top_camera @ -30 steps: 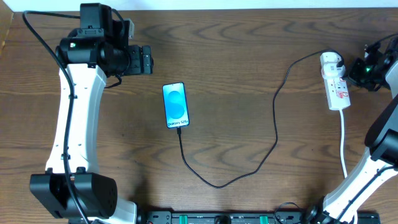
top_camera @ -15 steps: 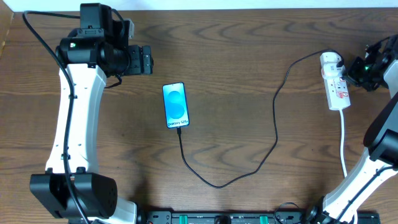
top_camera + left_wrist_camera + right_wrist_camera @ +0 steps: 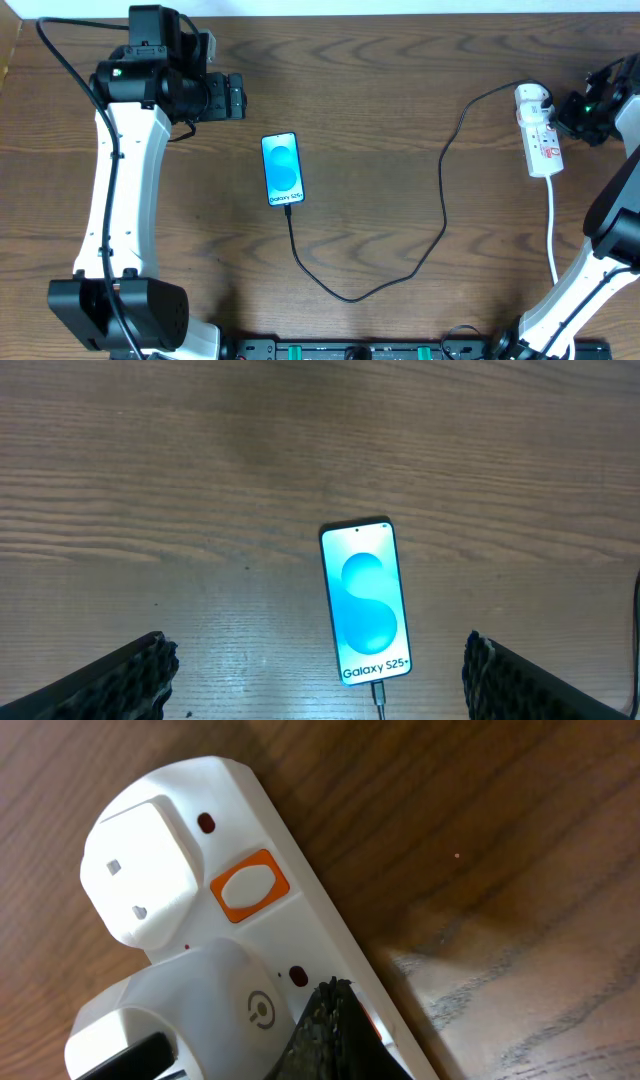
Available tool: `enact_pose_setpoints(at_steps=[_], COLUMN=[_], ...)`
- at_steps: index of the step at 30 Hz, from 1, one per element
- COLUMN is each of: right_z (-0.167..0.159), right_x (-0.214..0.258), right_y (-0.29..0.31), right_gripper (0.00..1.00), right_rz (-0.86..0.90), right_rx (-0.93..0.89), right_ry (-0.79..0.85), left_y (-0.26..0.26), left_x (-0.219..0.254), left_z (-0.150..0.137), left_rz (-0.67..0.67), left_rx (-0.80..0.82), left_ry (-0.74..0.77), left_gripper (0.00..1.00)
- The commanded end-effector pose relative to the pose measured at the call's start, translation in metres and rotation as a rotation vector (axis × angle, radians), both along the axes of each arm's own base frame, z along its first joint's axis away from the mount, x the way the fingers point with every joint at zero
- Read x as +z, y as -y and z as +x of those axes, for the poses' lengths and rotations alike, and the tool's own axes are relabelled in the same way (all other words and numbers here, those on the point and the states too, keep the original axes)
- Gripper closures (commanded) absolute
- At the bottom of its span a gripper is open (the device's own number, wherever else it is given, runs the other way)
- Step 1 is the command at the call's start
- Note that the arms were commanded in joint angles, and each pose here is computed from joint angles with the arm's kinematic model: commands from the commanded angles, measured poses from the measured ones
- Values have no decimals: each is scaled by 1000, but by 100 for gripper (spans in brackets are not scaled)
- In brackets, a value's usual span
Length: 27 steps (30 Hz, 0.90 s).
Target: Plug charger to phone and switch on socket
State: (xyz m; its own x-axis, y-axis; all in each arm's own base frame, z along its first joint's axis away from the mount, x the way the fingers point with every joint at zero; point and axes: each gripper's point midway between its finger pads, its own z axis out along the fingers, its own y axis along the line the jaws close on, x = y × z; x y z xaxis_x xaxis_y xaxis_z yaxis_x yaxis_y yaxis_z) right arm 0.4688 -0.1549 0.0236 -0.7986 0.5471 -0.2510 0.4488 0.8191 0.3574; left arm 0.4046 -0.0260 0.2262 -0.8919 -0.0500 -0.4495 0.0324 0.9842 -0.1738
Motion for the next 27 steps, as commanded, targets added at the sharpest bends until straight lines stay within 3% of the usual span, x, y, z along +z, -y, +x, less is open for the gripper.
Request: enact_pose_setpoints(at_steps=[1,27], right_z=[-8,-15], right_x=[-11,-18], right_y=[-93,-99], right_gripper=[99,99], right_rz=[216,169], right_rx=[196,183], right_ry=[-36,-105], left_y=[-2,-2], left_x=[6,6], left_z=[1,1], left_rz=[4,4], left_rx=[10,10], left_ry=[15,15], left_gripper=[7,7])
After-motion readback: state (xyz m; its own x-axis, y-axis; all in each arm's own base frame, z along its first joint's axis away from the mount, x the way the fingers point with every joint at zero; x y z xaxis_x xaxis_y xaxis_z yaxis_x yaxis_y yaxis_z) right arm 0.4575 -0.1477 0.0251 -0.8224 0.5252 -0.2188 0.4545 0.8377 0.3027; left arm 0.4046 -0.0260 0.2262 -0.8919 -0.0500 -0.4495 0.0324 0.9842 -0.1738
